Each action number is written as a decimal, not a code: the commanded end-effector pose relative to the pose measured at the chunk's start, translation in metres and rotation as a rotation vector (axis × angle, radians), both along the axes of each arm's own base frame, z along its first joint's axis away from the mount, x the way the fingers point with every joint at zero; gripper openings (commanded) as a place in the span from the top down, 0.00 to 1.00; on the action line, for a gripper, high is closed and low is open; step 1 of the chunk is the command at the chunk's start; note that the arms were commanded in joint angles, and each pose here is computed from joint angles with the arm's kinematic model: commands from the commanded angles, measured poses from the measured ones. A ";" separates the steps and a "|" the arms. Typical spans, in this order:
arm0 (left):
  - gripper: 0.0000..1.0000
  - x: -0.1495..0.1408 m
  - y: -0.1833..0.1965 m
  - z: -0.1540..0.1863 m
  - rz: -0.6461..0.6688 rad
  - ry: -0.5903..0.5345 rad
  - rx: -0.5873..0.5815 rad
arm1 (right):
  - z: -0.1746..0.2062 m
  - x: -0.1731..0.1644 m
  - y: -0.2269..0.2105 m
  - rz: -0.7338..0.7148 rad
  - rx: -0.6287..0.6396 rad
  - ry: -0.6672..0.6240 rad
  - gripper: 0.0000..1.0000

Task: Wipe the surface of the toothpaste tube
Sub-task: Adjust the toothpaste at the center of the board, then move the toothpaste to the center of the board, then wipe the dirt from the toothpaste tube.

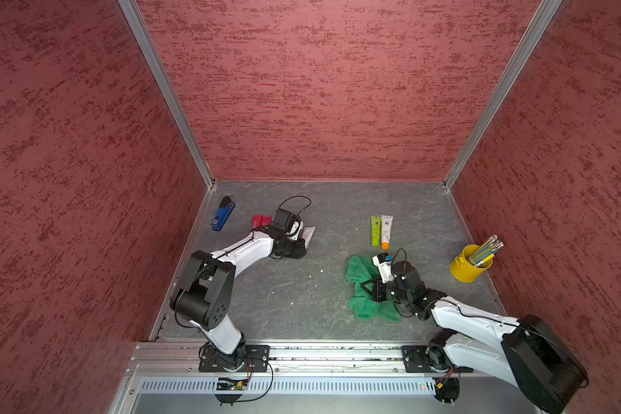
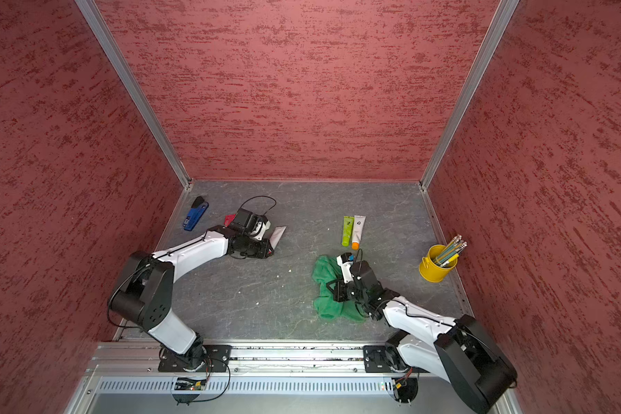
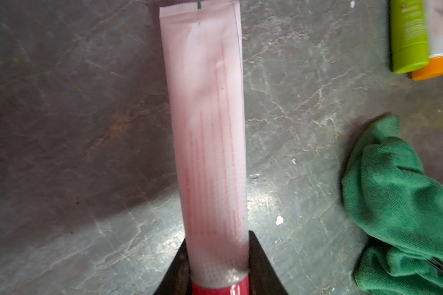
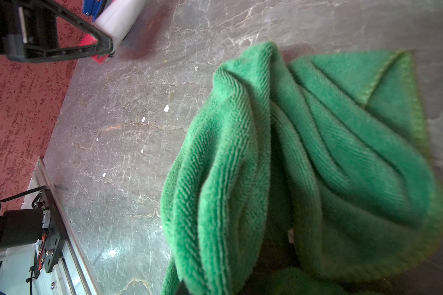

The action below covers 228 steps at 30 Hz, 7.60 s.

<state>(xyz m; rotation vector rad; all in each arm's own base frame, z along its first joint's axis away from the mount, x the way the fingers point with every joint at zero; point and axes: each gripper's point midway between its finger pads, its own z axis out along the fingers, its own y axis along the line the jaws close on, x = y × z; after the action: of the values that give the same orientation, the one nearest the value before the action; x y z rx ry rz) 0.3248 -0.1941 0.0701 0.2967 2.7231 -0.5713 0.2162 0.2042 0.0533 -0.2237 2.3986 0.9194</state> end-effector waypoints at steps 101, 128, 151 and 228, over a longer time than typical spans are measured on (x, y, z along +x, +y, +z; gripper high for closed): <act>0.86 -0.035 0.045 -0.009 0.100 -0.052 0.803 | 0.011 -0.006 0.014 0.068 0.015 -0.052 1.00; 0.41 -0.063 -0.056 0.033 -0.013 -0.376 0.674 | 0.007 -0.005 0.015 0.066 0.004 -0.041 1.00; 0.41 -0.080 0.004 -0.031 0.081 -0.038 0.095 | 0.002 -0.004 0.015 0.061 -0.015 -0.022 1.00; 0.91 -0.158 -0.076 -0.052 -0.328 -0.122 0.158 | -0.080 0.042 0.035 -0.015 -0.203 0.128 1.00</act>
<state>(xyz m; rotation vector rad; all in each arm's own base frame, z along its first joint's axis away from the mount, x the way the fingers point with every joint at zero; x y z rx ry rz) 0.1651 -0.2645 0.0200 0.7900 2.6537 -0.3881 0.2464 0.3026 0.0377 -0.4177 2.3733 1.1218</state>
